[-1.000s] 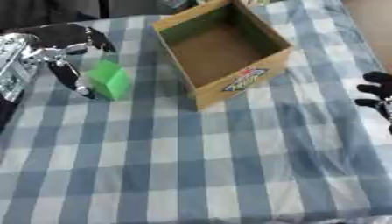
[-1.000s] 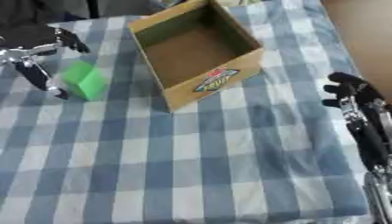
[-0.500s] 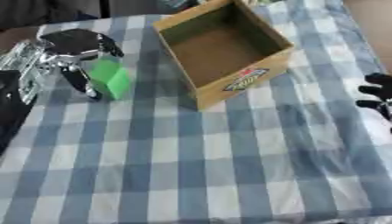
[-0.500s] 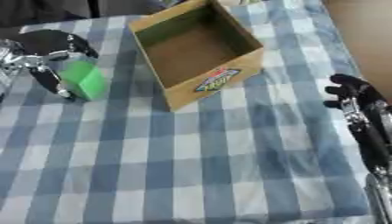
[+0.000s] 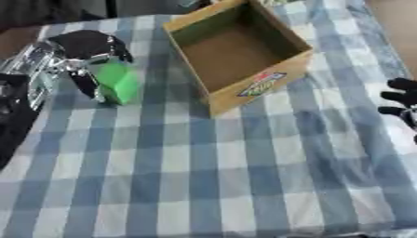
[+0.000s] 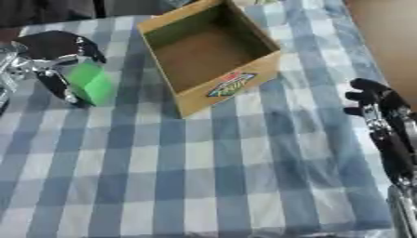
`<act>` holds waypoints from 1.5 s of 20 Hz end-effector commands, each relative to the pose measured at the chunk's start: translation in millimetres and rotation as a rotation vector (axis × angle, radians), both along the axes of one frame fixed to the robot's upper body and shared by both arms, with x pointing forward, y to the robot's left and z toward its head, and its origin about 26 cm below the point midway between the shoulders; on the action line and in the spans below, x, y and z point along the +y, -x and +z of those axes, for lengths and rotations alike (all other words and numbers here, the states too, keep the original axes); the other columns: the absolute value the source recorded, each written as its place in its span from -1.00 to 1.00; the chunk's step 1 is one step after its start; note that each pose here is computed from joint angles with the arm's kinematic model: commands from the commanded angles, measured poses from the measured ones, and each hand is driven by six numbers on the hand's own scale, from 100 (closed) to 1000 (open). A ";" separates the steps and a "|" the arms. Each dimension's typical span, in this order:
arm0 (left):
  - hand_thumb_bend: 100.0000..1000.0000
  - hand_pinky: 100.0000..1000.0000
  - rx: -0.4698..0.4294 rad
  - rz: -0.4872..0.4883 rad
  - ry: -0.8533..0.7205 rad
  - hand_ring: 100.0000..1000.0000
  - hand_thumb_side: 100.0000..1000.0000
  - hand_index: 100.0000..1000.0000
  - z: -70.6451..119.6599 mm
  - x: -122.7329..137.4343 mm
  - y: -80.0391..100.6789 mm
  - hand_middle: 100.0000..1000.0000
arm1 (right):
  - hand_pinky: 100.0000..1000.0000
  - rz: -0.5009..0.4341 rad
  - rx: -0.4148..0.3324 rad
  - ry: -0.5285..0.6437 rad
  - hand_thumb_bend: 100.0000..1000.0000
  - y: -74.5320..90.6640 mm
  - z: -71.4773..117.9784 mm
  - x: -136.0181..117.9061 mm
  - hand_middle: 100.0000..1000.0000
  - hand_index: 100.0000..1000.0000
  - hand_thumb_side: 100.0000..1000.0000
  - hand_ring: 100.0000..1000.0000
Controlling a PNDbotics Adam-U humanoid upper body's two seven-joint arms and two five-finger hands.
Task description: Pick up objects on the table and place them in the box.
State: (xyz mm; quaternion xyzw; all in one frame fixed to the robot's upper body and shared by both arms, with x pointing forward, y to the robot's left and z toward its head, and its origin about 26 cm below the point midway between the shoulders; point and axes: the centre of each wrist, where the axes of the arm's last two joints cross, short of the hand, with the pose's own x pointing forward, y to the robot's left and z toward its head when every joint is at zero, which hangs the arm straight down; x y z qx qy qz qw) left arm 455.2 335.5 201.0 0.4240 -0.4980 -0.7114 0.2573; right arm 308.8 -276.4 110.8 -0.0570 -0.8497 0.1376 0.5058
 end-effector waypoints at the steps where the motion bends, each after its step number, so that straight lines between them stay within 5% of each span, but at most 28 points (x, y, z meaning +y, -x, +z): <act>1: 0.34 0.33 -0.048 0.006 -0.002 0.06 -0.87 0.20 10.6 2.9 0.0 -0.18 | 0.37 0.007 -0.015 0.006 -1.00 0.1 4.3 -0.5 0.58 0.66 0.38 0.59; 11: 0.25 0.29 -0.020 0.025 -0.036 -0.06 -0.85 -0.05 37.3 12.4 7.7 -0.42 | 0.37 0.005 -0.012 0.011 -1.00 0.0 3.9 -1.9 0.58 0.66 0.38 0.59; 21: 0.20 0.31 -0.025 0.006 -0.003 -0.05 -0.88 -0.04 92.1 11.8 25.0 -0.42 | 0.37 0.001 -0.006 0.021 -1.00 0.4 2.6 -4.2 0.58 0.66 0.38 0.59; 30: 0.05 0.33 -0.035 -0.070 0.096 -0.06 -0.94 -0.03 118.4 -13.1 28.4 -0.42 | 0.37 0.005 0.002 0.023 -1.00 1.1 0.6 -3.9 0.58 0.66 0.39 0.59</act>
